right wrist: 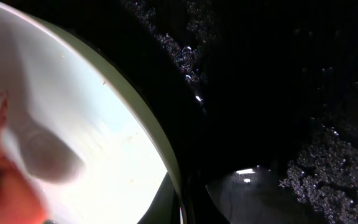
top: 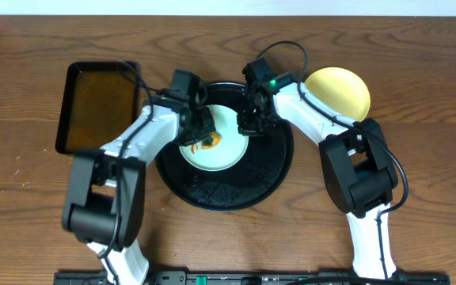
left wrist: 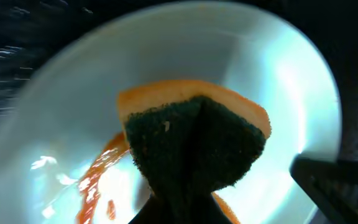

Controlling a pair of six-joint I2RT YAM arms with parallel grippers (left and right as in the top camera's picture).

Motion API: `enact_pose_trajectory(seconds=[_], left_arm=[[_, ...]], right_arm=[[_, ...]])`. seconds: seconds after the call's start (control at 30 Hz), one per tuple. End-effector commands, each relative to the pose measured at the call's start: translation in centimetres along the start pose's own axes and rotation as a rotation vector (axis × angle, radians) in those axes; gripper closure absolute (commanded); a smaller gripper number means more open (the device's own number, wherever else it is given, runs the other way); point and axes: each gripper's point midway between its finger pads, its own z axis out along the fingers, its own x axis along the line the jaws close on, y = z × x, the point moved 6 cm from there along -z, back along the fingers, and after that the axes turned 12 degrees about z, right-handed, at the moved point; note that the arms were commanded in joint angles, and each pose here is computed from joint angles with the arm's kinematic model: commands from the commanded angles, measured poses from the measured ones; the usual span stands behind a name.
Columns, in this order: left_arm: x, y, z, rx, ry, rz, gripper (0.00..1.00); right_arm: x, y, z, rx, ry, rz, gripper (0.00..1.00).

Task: Clean dirty plates on tray and stack at the side
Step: 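Bring the sponge in the left gripper onto the light-blue plate, then scrub the sauce on the light-blue plate with the left sponge while right holds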

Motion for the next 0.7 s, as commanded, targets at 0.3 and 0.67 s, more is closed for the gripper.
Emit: enact_pose_trajectory(seconds=[0.3, 0.67], left_arm=[[-0.5, -0.9, 1.6, 0.045, -0.007, 0.028, 0.54], [-1.0, 0.4, -3.9, -0.112, 0.059, 0.084, 0.54]], right_arm=[[-2.8, 0.4, 2.5, -0.054, -0.183, 0.038, 0.99], [-2.9, 0.3, 2.6, -0.055, -0.190, 0.036, 0.99]])
